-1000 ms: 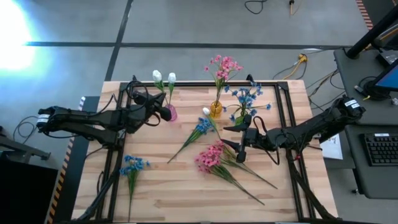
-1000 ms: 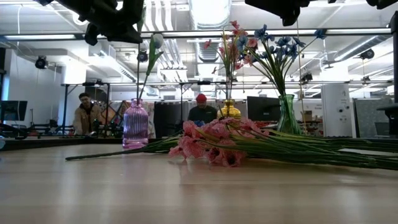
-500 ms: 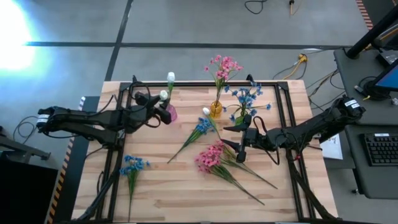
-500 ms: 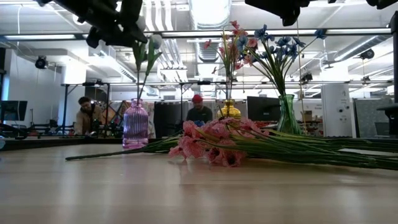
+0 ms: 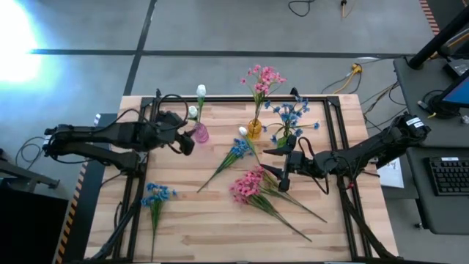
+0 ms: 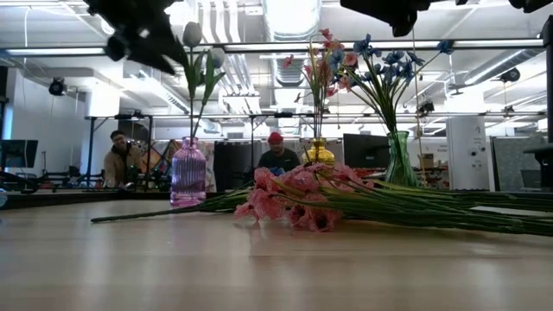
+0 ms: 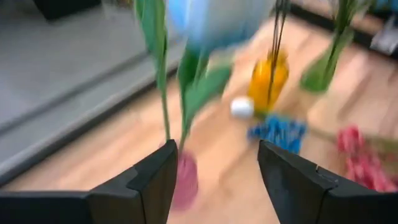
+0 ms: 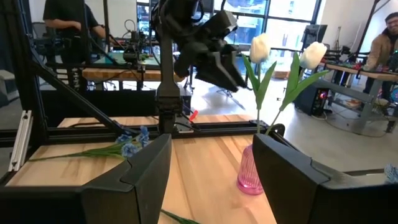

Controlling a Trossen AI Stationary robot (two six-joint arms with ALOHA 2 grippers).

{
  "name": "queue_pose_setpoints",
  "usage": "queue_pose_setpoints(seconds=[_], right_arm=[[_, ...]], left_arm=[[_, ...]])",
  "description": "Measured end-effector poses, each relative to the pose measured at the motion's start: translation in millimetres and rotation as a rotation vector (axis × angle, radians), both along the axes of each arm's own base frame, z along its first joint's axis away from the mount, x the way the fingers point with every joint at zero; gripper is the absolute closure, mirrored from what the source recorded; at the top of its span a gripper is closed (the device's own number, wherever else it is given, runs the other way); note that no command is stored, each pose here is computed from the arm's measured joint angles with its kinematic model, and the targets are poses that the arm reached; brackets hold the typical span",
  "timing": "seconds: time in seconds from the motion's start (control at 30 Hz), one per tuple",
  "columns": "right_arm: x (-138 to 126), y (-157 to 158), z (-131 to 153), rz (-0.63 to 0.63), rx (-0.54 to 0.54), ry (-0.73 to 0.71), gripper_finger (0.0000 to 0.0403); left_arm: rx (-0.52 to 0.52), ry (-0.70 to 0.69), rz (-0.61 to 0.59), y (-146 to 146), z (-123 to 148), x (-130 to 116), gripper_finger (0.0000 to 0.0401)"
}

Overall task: Sort flowers into vase by color
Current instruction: Put the top pink flowers into the yellow vase

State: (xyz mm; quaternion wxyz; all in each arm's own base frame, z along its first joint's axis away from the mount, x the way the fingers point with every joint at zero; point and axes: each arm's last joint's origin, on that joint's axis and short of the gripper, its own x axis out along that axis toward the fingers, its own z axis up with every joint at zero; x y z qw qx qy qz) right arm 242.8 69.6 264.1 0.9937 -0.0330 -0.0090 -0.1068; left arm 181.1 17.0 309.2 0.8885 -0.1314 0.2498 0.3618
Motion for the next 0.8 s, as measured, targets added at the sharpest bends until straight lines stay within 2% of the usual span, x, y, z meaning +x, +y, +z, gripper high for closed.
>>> queue_pose_setpoints(seconds=[0.13, 0.27, 0.57, 0.8], right_arm=[[0, 0, -1, 0.000, -0.003, 0.009, 0.0183], [0, 0, -3, -0.007, -0.009, 0.027, 0.0183], [-1, -3, -15, -0.061, 0.032, 0.132, 0.0183], [-4, -4, -30, -0.083, 0.112, 0.255, 0.0183]], left_arm=[[-0.131, 0.103, 0.049, -2, -1, -15, 0.0193], [-0.199, 0.130, 0.095, -8, -11, -20, 0.0193], [-0.242, 0.149, 0.050, -33, -36, -18, 0.0193], [-0.241, 0.177, 0.014, -49, -46, -13, 0.0193]])
